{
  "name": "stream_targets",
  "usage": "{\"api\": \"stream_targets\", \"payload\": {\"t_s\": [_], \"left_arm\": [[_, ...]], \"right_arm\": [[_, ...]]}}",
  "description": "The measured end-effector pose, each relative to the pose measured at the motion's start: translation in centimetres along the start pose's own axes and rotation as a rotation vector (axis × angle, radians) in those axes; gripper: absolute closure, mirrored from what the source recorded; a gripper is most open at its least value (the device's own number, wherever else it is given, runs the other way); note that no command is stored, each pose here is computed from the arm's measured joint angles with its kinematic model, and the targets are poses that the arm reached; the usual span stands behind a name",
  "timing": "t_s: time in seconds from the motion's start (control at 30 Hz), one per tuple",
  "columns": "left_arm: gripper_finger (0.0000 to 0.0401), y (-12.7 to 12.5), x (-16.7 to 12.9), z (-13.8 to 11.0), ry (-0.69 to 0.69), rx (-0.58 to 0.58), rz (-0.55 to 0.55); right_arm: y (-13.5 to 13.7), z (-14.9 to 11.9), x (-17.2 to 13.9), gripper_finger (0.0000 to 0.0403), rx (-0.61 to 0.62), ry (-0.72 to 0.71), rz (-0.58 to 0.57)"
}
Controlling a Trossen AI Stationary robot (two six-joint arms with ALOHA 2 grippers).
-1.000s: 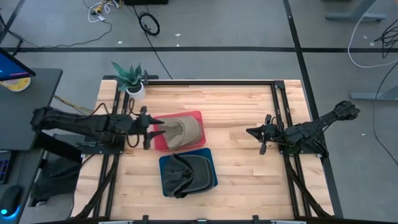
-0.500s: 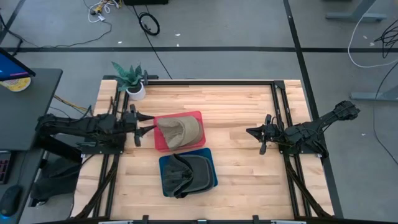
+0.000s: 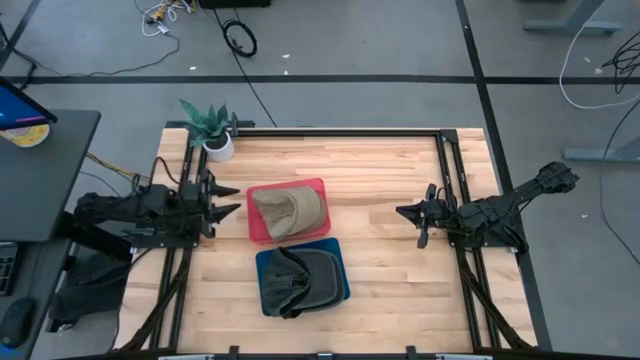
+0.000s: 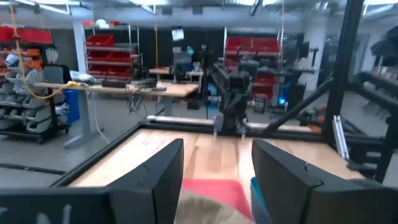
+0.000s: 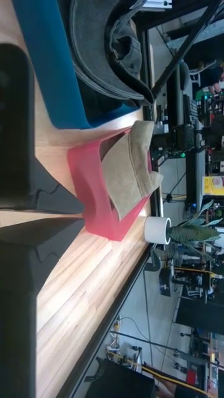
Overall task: Pick & Place hat
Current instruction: Return to Home Position
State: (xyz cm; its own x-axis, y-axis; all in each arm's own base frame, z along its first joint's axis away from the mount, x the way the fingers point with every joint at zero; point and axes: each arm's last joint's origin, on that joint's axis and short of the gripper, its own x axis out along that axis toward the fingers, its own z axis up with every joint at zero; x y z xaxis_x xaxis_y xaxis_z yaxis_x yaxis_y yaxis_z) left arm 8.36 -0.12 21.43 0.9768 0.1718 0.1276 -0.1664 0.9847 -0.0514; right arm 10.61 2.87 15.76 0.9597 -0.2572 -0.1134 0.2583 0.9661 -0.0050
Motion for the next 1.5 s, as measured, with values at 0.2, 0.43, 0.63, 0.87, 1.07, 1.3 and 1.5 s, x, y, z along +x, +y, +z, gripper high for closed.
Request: {"api": "stream_targets", "payload": {"t_s": [0.2,0.43,0.63,0.87,1.07,1.3,1.5], "left_arm": [[0.0208,-0.1,0.4,-1.1,-0.058,-0.014,-0.004],[0.0208,-0.4,0.6,-2.5,-0.123,0.021,-0.084],[0.0208,-0.4,0.6,-2.6,-0.116,0.042,-0.083],[0.0208,-0.5,0.6,-2.7,-0.107,0.052,-0.108],[0.0208,-0.6,0.6,-2.8,-0.096,0.097,-0.150],[0.0208,-0.5,0.6,-4.4,0.065,0.147,-0.142],[0.0208,-0.5,0.7,-4.6,0.088,0.173,-0.141]], "right_arm": [[0.0,0.0,0.0,0.0378,0.001,-0.002,0.000],[0.0,0.0,0.0,0.0378,0.002,-0.002,0.000],[0.0,0.0,0.0,0.0378,0.002,-0.003,0.000],[0.0,0.0,0.0,0.0378,0.001,-0.002,0.000],[0.0,0.0,0.0,0.0378,0.001,-0.002,0.000],[0.0,0.0,0.0,0.0378,0.001,-0.002,0.000],[0.0,0.0,0.0,0.0378,0.001,-0.002,0.000]]}}
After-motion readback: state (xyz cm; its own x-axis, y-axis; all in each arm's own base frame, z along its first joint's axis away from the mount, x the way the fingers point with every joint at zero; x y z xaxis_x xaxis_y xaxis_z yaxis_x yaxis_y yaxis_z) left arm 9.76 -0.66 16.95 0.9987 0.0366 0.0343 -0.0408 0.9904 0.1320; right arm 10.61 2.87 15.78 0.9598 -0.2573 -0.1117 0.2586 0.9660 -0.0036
